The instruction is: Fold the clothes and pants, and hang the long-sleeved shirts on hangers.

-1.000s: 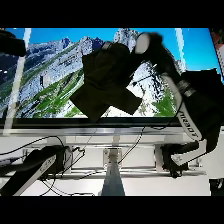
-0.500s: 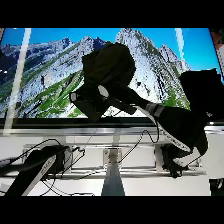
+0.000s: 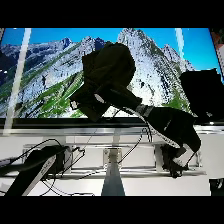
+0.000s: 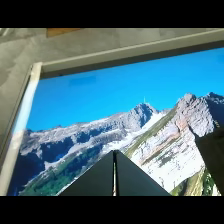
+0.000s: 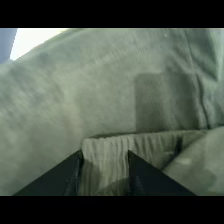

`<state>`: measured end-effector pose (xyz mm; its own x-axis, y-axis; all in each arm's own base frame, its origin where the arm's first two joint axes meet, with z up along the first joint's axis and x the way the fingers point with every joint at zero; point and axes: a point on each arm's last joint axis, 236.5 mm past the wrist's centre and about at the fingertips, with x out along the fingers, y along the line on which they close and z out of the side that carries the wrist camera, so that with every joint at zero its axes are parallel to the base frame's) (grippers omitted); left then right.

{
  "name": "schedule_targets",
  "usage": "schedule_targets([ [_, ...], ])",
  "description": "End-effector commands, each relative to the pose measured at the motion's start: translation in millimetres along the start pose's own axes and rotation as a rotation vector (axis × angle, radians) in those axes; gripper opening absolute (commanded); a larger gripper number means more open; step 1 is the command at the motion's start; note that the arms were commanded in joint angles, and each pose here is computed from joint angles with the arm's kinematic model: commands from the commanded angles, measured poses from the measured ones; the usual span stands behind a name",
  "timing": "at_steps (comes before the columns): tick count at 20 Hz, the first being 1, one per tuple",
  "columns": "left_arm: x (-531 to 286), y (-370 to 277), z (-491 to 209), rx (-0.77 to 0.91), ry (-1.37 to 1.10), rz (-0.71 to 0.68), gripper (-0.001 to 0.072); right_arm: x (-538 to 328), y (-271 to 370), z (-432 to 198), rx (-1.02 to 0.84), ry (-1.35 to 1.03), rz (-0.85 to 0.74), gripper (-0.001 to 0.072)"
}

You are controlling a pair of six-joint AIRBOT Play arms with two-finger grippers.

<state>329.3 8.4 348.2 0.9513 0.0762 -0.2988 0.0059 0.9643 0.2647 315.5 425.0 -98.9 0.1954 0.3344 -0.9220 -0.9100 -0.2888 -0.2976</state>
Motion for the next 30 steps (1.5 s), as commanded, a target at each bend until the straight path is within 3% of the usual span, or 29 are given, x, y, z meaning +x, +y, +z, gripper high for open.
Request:
schedule_targets([
  [1, -0.4, 0.1, 0.0, 0.000, 0.000, 0.000, 0.0018, 1.2, -16.3, -31.6, 0.021, 0.082, -0.040, 0.0319],
  [2, -0.4, 0.0, 0.0, 0.000, 0.000, 0.000, 0.0018, 0.3, -19.2, -35.2, 0.019, 0.090, -0.047, 0.0255],
  [3, -0.4, -1.5, 0.2, -0.005, -0.001, -0.007, 0.0018, -0.9, -20.6, -35.7, 0.015, 0.092, -0.052, 0.0111],
  [4, -0.4, -4.2, 0.7, -0.012, -0.003, -0.018, 0.0018, -2.5, -22.2, -34.8, 0.019, 0.091, -0.056, 0.0033],
  [9, 15.4, -0.8, -6.1, 0.015, 0.029, 0.006, 0.0018, -52.8, -94.3, -18.2, 0.253, 0.028, -0.252, 0.0029],
  [13, 58.8, 2.5, -42.8, 0.026, 0.159, 0.026, 0.0017, -175.8, -192.8, -21.4, 0.559, -0.152, -0.520, 0.0029],
  [18, 97.2, -27.4, -151.9, -0.185, 0.406, -0.094, 0.0017, -331.2, -230.9, -129.1, 0.876, -0.183, -0.729, 0.0029],
  [21, 97.0, -93.8, -232.6, -0.432, 0.590, -0.281, 0.0017, -367.5, -191.4, -237.1, 1.116, -0.003, -0.702, 0.0029],
  [24, 74.2, -177.8, -276.6, -0.639, 0.704, -0.545, 0.0017, -354.1, -139.1, -312.2, 1.415, 0.100, -0.548, 0.0029],
  [26, 58.6, -214.5, -292.2, -0.736, 0.739, -0.667, 0.0018, -331.2, -120.2, -324.5, 1.519, 0.054, -0.419, 0.0029],
  [30, 41.2, -236.6, -335.5, -0.775, 0.870, -0.689, 0.0058, -301.6, -114.4, -319.9, 1.574, -0.020, -0.321, 0.0029],
])
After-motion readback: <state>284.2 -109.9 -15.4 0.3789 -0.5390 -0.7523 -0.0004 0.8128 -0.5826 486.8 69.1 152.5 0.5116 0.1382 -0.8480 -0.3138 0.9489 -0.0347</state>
